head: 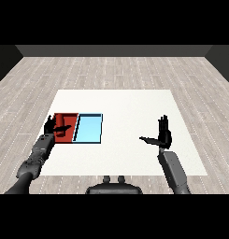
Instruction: Pick the red can and put it in the red box
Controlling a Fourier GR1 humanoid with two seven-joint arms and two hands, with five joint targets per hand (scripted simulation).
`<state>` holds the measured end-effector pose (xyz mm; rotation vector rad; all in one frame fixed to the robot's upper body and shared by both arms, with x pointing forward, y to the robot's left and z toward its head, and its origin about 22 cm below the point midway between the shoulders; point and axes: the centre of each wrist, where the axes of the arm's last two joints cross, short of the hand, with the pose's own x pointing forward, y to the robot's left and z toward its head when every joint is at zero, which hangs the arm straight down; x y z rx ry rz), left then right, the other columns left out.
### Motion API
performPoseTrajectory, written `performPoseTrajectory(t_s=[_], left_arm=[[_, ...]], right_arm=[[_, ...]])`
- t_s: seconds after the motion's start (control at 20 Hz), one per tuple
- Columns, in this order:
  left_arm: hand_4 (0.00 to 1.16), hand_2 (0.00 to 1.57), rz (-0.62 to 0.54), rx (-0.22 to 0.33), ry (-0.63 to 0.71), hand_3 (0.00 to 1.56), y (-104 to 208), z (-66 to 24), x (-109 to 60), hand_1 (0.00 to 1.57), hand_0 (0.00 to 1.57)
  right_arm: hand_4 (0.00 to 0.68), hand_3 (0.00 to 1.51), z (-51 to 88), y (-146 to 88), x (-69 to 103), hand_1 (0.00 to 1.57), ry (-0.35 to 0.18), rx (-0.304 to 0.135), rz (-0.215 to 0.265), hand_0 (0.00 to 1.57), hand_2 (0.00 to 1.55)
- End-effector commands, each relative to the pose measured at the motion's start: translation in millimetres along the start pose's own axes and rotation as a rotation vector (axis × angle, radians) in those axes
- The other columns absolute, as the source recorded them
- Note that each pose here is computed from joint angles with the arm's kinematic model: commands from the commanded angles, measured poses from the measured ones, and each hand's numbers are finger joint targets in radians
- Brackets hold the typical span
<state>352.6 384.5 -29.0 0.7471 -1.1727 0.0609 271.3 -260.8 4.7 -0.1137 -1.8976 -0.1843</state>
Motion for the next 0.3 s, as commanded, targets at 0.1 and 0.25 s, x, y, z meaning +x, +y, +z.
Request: performPoseTrajectory(t_s=[0.1,0.25], left_arm=[[0.0,0.0,0.265,-0.086,-0.292,0.0,-5,-3.3,29.7,0.22,0.22],[0.0,0.0,0.357,-0.197,-0.409,0.0,-23,8.2,29.9,0.0,0.0]], right_arm=[[0.0,0.0,12.2,-3,6.4,0.0,-0.03,0.067,-0.032,0.0,0.0],[0.0,0.0,21.8,1,-0.8,0.0,-0.025,0.109,-0.024,0.0,0.0]])
